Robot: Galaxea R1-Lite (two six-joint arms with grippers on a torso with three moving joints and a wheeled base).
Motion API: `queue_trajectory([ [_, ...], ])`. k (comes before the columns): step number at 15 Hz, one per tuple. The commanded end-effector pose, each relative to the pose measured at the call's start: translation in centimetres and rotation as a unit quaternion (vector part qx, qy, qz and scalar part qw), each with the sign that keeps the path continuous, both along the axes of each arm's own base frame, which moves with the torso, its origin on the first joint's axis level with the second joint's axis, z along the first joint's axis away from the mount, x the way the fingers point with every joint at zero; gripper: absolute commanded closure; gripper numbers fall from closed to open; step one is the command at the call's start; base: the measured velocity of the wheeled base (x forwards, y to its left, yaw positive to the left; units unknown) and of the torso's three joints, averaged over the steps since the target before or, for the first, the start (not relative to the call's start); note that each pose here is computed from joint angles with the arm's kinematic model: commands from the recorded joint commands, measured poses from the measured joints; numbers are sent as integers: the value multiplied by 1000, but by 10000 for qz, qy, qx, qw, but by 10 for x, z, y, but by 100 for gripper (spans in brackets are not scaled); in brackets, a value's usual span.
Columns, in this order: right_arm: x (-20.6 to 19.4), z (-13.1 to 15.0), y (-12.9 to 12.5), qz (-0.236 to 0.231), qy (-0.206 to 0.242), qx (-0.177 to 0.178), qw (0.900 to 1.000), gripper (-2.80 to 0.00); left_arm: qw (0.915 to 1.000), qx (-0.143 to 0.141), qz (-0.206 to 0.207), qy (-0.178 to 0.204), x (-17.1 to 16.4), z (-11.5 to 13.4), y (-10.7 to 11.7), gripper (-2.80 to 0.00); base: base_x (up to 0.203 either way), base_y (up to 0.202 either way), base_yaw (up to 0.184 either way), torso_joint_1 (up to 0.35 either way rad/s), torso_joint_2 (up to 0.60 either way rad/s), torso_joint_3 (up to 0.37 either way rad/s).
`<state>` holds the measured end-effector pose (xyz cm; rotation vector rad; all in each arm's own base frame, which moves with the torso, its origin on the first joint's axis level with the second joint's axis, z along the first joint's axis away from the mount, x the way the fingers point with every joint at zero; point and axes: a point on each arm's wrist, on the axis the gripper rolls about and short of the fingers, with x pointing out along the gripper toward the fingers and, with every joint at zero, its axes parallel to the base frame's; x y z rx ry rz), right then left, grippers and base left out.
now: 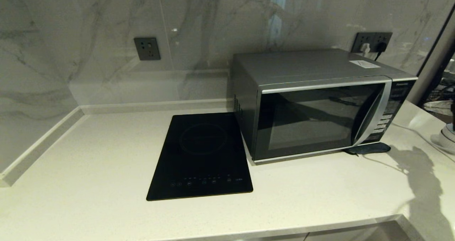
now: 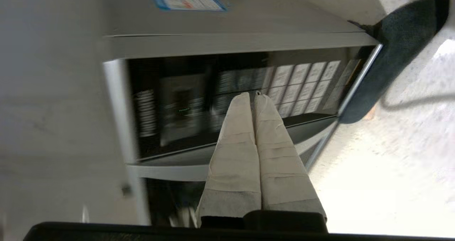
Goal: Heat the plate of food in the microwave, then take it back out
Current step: Open the microwave oven
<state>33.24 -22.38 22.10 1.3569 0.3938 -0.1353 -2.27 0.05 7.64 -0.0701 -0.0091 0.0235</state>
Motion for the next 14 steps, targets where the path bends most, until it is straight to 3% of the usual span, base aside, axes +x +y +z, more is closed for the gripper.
queue_trajectory([
  [1, 17, -49, -24, 593, 79, -363, 9976, 0, 10000, -3, 4, 3, 0, 0, 0, 0, 0, 0, 0, 0, 0, 0],
  [3, 26, -81, -35, 806, 230, -1113, 9902, 0, 10000, -3, 4, 3, 0, 0, 0, 0, 0, 0, 0, 0, 0, 0],
  [5, 33, -102, -40, 799, 335, -1607, 9832, 0, 10000, -3, 4, 3, 0, 0, 0, 0, 0, 0, 0, 0, 0, 0],
  [8, 49, -110, -32, 780, -66, -2320, 9696, 0, 10000, -3, 4, 3, 0, 0, 0, 0, 0, 0, 0, 0, 0, 0],
  [10, 63, -108, -18, 475, -154, -2737, 9605, 0, 10000, -3, 4, 3, 0, 0, 0, 0, 0, 0, 0, 0, 0, 0],
  [14, 72, -96, -9, -46, -450, -1834, 9820, 0, 10000, -3, 4, 3, 0, 0, 0, 0, 0, 0, 0, 0, 0, 0],
])
